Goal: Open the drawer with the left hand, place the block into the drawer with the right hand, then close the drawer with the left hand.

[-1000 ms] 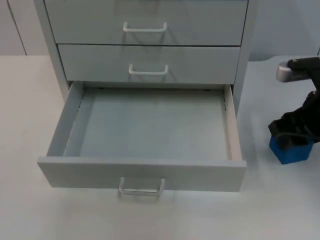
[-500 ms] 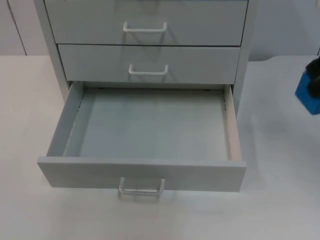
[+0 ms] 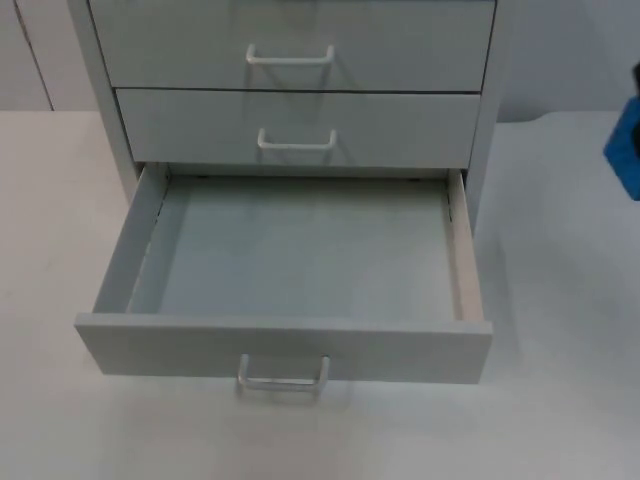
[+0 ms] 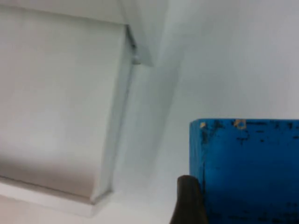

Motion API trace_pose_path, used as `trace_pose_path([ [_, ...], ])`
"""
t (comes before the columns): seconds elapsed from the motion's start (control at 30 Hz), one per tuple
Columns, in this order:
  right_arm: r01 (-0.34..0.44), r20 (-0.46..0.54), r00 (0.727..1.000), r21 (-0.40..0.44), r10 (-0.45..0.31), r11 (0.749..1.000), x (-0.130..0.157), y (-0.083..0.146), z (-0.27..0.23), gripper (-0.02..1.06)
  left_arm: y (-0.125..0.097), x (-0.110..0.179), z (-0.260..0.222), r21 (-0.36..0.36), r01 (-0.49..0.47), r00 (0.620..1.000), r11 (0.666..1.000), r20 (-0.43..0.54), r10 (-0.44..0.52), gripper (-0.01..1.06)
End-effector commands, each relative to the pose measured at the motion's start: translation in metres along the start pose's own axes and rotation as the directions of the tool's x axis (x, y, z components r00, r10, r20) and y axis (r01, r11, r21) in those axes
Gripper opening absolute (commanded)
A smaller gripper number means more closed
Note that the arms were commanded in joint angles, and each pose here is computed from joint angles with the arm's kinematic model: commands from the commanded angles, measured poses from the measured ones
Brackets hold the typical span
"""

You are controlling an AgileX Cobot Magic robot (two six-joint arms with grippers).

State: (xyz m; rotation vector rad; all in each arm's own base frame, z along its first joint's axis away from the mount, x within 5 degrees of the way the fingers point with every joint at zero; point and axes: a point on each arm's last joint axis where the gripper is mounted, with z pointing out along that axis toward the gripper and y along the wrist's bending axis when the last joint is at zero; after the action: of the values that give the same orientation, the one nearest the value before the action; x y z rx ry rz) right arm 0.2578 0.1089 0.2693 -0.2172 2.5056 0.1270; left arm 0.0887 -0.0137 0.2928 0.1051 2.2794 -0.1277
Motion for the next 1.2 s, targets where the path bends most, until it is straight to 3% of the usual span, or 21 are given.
trace_pose_path([
  [0.0,-0.004,0.030,1.000,0.002,0.004,1.000,0.000,0.011,-0.003,0.00,0.001,0.000,0.000,-0.006,0.007,1.000,1.000,0.010,-0.007,1.05],
  [0.2,0.023,0.110,0.994,-0.019,-0.020,1.000,0.010,0.062,-0.009,0.00,0.001,0.000,0.000,-0.006,0.007,1.000,1.000,0.010,-0.007,1.05],
  [0.4,0.046,0.112,0.993,-0.048,-0.040,0.998,0.023,0.105,0.012,0.00,0.001,0.000,0.000,-0.006,0.007,1.000,1.000,0.010,-0.007,1.05],
  [0.67,0.068,0.103,0.993,-0.080,-0.060,0.995,0.012,0.161,0.054,0.00,0.001,0.000,0.000,-0.006,0.007,1.000,1.000,0.010,-0.007,1.05],
  [0.87,0.092,0.101,0.991,-0.080,-0.084,0.992,0.002,0.189,0.093,0.00,0.001,0.000,0.000,-0.006,0.007,1.000,1.000,0.010,-0.007,1.05],
  [1.17,0.107,0.075,0.992,-0.061,-0.102,0.992,0.002,0.211,0.140,0.00,0.001,0.000,0.000,-0.006,0.007,1.000,1.000,0.010,-0.007,1.05],
])
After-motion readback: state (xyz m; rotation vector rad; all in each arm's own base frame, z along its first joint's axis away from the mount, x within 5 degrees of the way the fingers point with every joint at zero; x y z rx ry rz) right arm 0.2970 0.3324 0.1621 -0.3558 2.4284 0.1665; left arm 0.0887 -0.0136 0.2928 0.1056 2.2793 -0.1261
